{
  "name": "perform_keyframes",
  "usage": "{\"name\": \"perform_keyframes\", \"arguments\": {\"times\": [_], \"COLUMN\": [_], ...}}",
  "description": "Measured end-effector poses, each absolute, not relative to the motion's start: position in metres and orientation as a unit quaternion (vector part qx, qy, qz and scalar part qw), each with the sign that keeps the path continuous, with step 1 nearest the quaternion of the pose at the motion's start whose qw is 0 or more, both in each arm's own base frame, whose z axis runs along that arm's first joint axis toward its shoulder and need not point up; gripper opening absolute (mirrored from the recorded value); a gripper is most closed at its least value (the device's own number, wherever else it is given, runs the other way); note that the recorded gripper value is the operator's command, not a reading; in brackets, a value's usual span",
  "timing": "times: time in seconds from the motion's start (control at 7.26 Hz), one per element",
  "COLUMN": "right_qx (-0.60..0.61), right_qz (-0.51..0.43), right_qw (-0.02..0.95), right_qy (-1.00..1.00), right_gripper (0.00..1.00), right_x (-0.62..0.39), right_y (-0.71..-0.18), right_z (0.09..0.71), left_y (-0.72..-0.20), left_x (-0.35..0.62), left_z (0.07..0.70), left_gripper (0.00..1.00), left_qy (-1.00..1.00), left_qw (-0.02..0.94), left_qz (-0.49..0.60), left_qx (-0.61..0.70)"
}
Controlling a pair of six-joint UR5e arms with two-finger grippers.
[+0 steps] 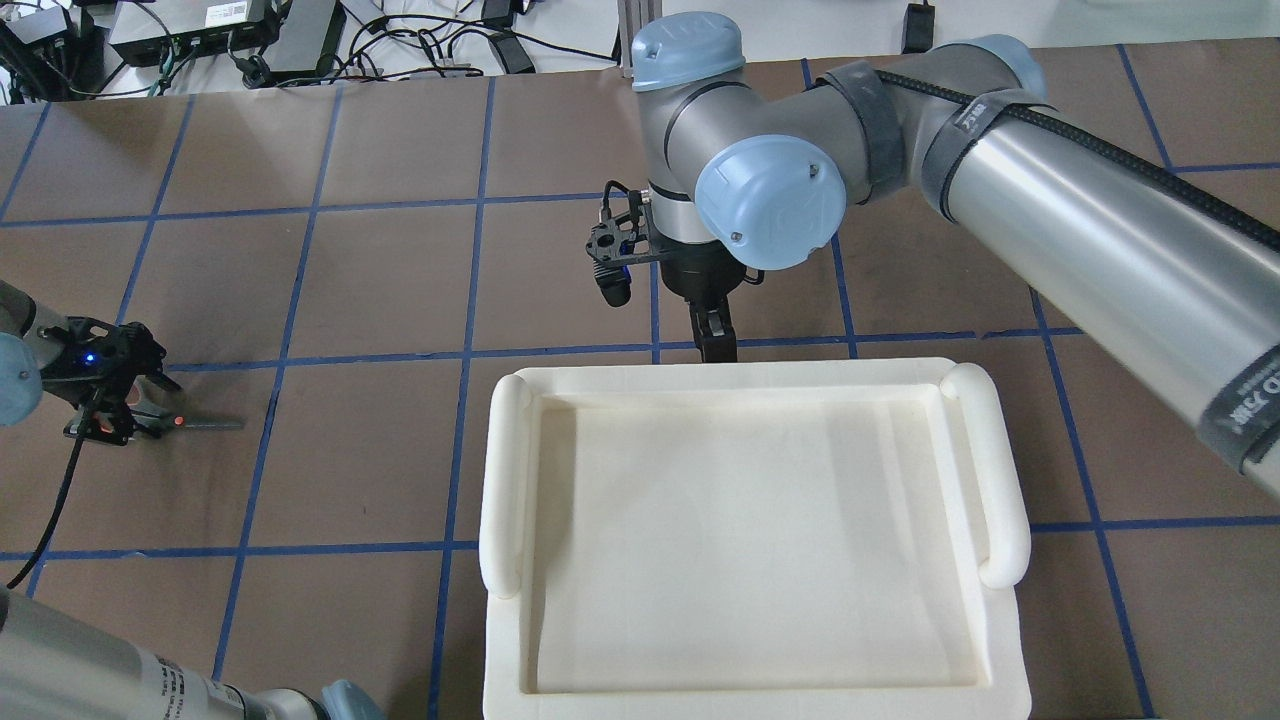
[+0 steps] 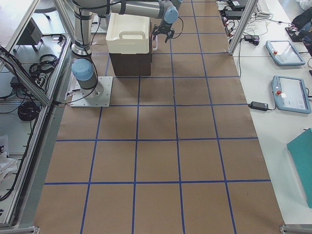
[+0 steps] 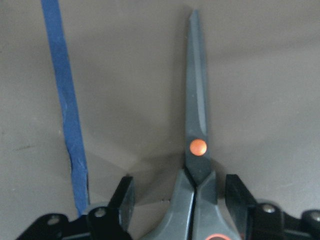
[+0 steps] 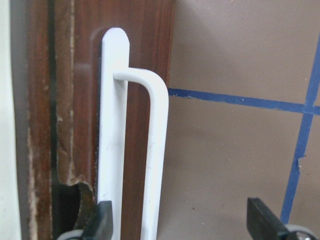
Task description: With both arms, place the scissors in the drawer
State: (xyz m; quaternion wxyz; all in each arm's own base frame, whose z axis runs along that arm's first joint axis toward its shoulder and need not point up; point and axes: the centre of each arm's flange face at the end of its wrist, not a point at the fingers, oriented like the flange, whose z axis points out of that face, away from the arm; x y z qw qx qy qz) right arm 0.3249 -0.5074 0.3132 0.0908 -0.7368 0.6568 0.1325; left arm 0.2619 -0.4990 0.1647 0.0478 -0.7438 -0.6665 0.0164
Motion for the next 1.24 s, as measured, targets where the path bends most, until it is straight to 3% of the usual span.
{"name": "perform_keyframes", "arguments": {"times": [0.69, 0.96, 1.24], "right_qx": [-0.737, -0.737, -0.737], "right_qz": [0.131, 0.129, 0.129], "right_qw": [0.092, 0.091, 0.091], "right_qy": [0.657, 0.657, 0.658], "right_gripper": [0.92, 0.83, 0.63], "right_x": [0.325, 0.325, 0.326], "right_y": [-0.507, -0.509, -0.511], "right_z": [0.296, 0.291, 0.286], "left_y": [-0.499, -0.500, -0.504], "left_x": [0.264, 0.265, 0.267], "left_z": [0.164, 0.165, 0.171], "left_gripper": [0.47, 0.28, 0.20], "left_qy": [-0.666, -0.666, -0.663], "left_qw": [0.048, 0.046, 0.036], "left_qz": [0.017, 0.017, 0.022], "left_qx": [-0.744, -0.745, -0.747]}}
